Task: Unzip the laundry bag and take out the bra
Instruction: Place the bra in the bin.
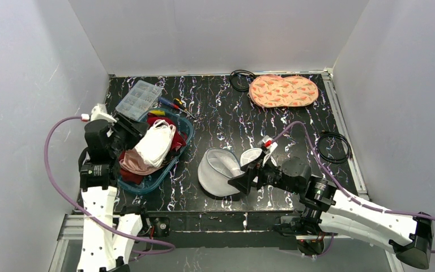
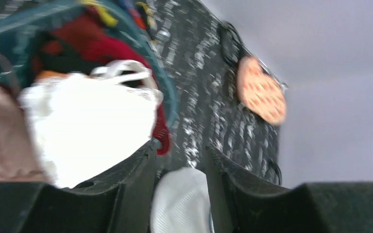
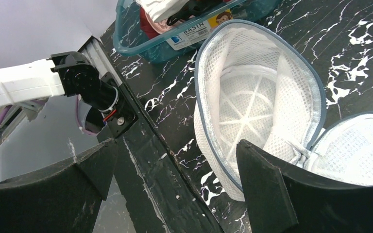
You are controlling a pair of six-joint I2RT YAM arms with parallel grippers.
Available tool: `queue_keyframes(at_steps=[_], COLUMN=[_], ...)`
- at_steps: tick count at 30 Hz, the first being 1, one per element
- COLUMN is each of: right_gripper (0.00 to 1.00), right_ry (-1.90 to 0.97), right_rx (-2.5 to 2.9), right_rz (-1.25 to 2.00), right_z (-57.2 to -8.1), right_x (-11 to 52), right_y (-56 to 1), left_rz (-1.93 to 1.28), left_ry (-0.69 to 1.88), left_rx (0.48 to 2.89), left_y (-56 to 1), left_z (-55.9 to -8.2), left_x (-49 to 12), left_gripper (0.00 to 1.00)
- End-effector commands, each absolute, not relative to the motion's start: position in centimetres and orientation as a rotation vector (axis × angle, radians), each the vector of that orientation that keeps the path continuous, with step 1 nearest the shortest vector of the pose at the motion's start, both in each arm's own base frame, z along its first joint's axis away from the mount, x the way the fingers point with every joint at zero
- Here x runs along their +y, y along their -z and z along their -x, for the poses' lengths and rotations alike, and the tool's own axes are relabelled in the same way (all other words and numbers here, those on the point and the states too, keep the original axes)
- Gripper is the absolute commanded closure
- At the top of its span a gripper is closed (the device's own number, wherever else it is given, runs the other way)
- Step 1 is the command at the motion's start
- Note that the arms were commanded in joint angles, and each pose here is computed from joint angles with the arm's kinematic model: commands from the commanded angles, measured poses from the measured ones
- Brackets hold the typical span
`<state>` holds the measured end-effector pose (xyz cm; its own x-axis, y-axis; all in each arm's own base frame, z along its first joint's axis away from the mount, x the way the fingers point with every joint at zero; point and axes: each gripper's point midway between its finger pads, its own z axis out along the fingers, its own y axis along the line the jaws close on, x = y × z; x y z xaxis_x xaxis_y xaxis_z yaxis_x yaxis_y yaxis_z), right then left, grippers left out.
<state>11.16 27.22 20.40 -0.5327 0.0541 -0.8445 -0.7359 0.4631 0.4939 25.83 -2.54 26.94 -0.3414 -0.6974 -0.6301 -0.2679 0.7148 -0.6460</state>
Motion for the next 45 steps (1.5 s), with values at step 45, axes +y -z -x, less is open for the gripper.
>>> queue_keyframes(at_steps=[45], right_gripper=[0.01], right_ry=[-0.985], right_rx=[1.980], right_rz=[0.182], right_z=[-14.0], right_x=[22.7], right_y=[-18.0], left_rz=[1.219], left_ry=[0.476], left_rx=[2.214], left_y=[-9.4], left_z=[-26.0], left_x=[1.5], left_gripper=[0.58])
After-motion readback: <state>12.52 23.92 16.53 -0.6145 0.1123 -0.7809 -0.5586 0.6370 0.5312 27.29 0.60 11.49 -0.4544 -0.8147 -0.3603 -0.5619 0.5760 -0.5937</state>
